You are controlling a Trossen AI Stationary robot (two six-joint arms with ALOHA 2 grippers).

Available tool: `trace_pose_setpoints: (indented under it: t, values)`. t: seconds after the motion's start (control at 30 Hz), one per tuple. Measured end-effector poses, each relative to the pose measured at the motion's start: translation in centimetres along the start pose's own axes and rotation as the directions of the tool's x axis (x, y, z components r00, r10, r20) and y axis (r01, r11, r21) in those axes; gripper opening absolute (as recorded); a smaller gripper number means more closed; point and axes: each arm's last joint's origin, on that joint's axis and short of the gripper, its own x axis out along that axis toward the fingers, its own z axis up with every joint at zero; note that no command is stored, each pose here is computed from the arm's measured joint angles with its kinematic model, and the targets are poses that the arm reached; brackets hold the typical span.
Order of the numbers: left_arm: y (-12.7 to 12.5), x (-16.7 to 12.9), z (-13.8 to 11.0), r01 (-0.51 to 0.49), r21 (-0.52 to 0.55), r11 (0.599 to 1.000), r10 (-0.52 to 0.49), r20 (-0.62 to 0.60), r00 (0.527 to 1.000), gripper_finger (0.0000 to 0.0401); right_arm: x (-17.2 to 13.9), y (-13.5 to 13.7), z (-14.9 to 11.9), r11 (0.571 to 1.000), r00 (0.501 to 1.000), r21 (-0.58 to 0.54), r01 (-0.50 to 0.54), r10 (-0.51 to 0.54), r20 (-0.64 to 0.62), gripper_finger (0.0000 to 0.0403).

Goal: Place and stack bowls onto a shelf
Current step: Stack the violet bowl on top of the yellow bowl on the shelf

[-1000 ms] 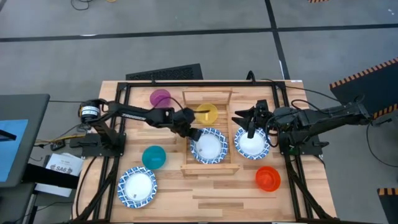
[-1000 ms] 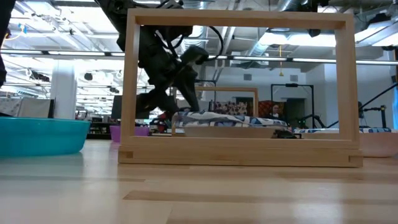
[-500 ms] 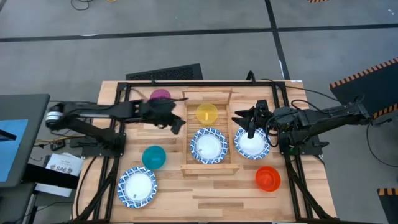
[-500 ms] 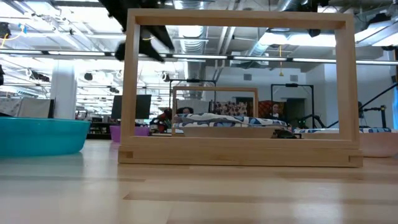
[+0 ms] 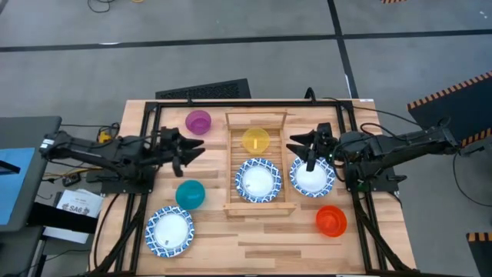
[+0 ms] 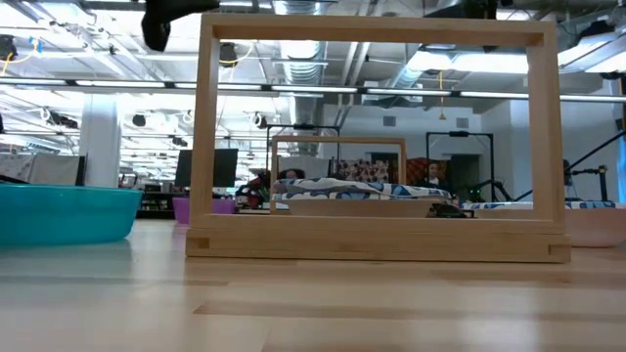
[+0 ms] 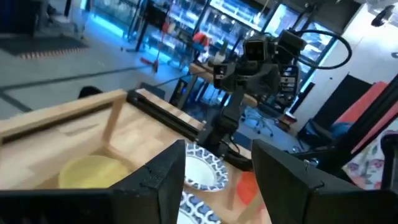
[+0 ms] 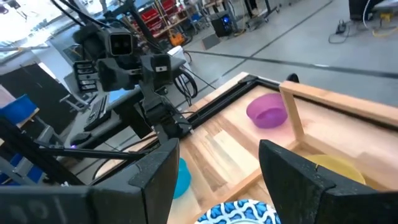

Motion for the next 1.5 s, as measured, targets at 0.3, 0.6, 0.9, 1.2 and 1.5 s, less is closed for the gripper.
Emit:
trace_pose_setpoints:
  t: [0.3, 0.6, 0.9, 1.2, 1.5]
  values:
    - [1.1, -1.7, -0.4, -0.024, 0.211, 0.977, 0.027, -0.015, 1.0, 0.0163, 0.0, 0.0, 0.0, 0.999, 1.0, -0.051, 0.002, -0.002, 0.001, 0.0248]
    - [1.1, -1.5, -0.6, -0.026, 0.196, 0.98, 0.032, -0.03, 0.999, 0.0163, 0.0, 0.0, 0.0, 0.999, 1.0, -0.051, 0.001, -0.001, 0.0, 0.0248]
    - [2.3, 1.0, 1.0, -0.363, 0.189, 0.912, 0.399, -0.205, 0.894, 0.0163, 0.0, 0.1, 0.2, 0.999, 1.0, -0.039, -0.01, 0.011, 0.02, 0.0248]
    - [9.3, 5.0, 0.1, -0.264, 0.514, 0.817, 0.558, -0.585, 0.589, 0.0163, 0.0, 0.1, 0.2, 0.999, 1.0, -0.041, -0.008, 0.009, 0.017, 0.0248]
    - [18.0, 7.1, -2.3, -0.279, 0.457, 0.845, 0.535, -0.734, 0.418, 0.0163, 0.0, 0.1, 0.2, 0.999, 1.0, -0.04, -0.009, 0.01, 0.015, 0.0248]
